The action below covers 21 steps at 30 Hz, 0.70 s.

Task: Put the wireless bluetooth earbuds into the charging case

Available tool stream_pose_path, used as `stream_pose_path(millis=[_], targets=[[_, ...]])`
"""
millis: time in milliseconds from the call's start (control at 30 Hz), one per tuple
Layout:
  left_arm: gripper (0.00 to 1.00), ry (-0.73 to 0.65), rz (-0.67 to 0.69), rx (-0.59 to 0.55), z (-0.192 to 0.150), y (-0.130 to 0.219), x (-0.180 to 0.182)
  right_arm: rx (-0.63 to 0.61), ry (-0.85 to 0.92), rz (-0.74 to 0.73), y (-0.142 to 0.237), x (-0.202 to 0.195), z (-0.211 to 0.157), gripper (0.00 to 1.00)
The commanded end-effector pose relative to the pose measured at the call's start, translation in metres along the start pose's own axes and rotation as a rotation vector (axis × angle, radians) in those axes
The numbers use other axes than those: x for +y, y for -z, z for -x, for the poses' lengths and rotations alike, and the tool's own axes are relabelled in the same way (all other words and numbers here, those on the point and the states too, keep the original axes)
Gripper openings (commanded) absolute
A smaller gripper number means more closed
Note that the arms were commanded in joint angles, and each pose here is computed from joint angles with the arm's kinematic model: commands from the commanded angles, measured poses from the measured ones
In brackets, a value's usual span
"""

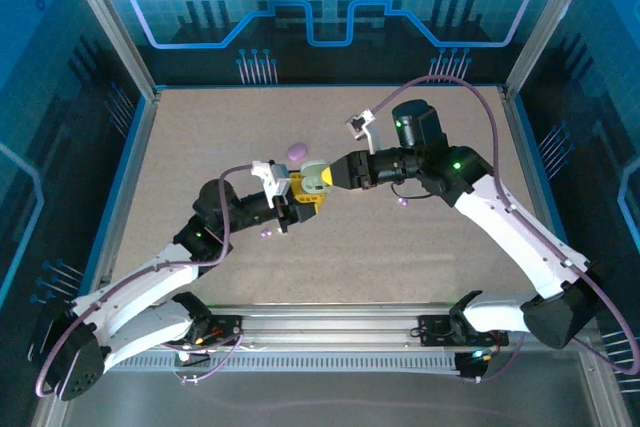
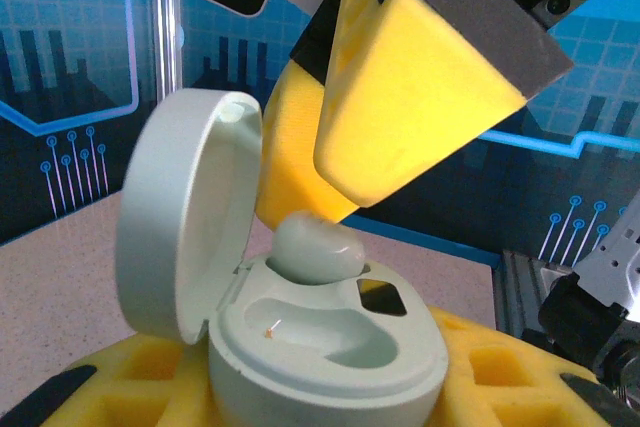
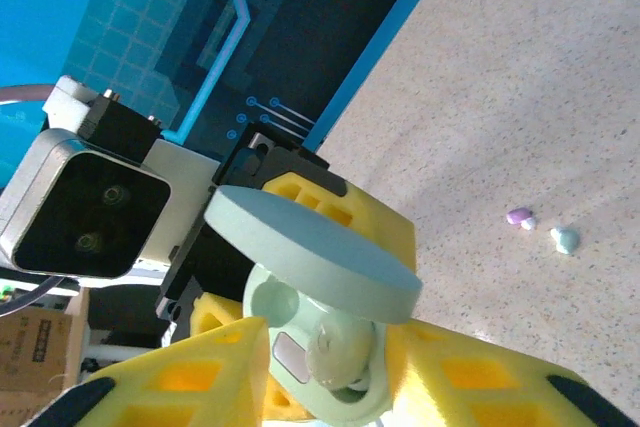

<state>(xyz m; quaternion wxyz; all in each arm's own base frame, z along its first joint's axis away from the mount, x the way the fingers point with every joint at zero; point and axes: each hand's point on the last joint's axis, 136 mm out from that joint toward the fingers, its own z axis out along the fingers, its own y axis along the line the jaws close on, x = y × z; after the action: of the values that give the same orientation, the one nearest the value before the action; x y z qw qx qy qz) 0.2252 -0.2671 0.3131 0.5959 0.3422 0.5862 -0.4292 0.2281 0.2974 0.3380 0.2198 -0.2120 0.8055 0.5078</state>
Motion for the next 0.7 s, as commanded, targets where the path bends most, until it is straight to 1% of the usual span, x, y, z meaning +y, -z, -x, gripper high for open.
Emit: stream_pose_path(millis=[0,200,333,433,500,567,667], targets=[[0.26,-0.052,-0.021,-0.073,0.021,0.005,-0.009,-0.054,0.051,-0.009,0.014,0.014,0.004,0.42],[0.26,-0.054,-0.017,-0.075,0.022,0.006,-0.009,-0.109,0.098,-0.009,0.026,0.022,0.008,0.43],[0.26,-0.055,-0.001,-0.076,0.022,0.008,-0.007,-0.191,0.116,-0.051,0.038,0.016,0.013,0.45],[0.26,-0.054,0.019,-0.080,0.025,0.010,-0.005,-0.266,0.083,-0.166,0.048,-0.009,0.015,0.45],[0.25,-0.057,0.039,-0.090,0.028,0.013,-0.004,-0.288,0.039,-0.238,0.052,-0.031,0.013,0.44],[0.24,-0.064,0.061,-0.104,0.032,0.017,-0.002,-0.288,-0.058,-0.294,0.052,-0.062,0.007,0.43],[0.24,-0.084,0.093,-0.119,0.038,0.024,-0.001,-0.241,-0.181,-0.308,0.039,-0.096,-0.004,0.42]])
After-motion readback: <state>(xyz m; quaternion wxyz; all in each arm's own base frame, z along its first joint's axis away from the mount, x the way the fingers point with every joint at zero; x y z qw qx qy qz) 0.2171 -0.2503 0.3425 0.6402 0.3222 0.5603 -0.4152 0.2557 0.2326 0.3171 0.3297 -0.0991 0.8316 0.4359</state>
